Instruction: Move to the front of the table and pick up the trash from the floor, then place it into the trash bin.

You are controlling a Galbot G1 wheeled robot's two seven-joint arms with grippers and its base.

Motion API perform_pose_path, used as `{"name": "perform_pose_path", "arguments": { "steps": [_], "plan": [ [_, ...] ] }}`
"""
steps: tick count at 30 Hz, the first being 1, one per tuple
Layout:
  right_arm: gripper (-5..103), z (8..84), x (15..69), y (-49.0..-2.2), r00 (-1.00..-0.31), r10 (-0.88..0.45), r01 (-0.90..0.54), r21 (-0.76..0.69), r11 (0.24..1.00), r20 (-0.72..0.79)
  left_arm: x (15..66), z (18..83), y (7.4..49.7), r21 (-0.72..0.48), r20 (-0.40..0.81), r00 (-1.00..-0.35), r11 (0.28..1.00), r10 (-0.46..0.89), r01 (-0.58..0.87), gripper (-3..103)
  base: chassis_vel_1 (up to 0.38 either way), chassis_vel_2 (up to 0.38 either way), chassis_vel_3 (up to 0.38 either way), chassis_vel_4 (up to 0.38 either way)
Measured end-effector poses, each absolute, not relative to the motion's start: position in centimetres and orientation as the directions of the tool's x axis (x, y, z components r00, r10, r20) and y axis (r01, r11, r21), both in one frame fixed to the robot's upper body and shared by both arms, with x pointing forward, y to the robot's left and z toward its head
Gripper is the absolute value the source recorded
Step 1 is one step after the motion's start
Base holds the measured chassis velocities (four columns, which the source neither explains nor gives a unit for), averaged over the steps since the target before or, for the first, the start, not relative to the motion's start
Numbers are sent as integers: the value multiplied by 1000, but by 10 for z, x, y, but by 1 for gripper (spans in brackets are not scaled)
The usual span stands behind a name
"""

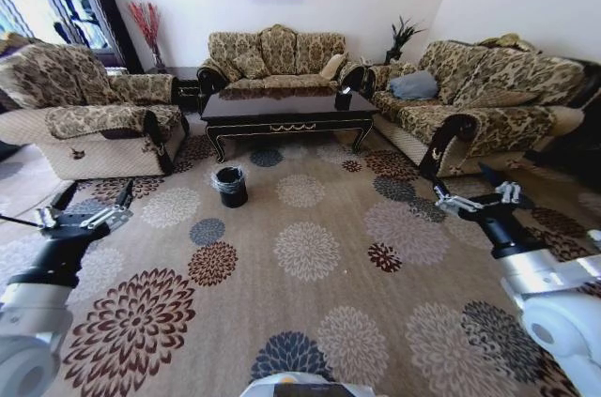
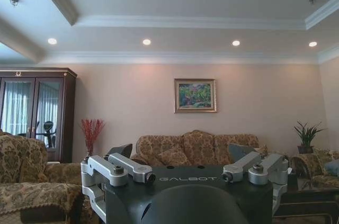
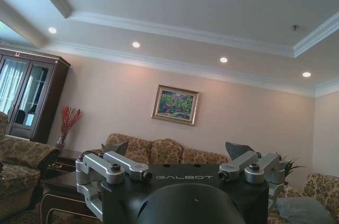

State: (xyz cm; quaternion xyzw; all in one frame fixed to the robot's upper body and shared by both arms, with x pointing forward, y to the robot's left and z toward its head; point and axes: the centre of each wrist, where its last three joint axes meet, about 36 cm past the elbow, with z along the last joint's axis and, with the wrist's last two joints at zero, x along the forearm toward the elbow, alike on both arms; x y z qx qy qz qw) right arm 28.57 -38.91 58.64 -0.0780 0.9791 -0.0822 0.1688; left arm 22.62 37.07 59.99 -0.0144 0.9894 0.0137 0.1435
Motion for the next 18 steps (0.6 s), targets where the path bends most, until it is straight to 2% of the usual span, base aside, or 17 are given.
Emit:
{"name": "perform_pose_path", "arguments": {
  "steps": [9, 18],
  "plan": [
    [100, 589, 289, -390, -928, -195, -136, -199, 971, -318, 225, 598, 371, 16, -281, -959, 999, -39, -45, 100, 0, 0, 0, 0],
    [100, 557, 290, -386, -949, -191, -148, -180, 972, -250, 229, 574, 362, -19, -223, -974, 999, -49, -46, 100, 0, 0, 0, 0]
  ]
}}
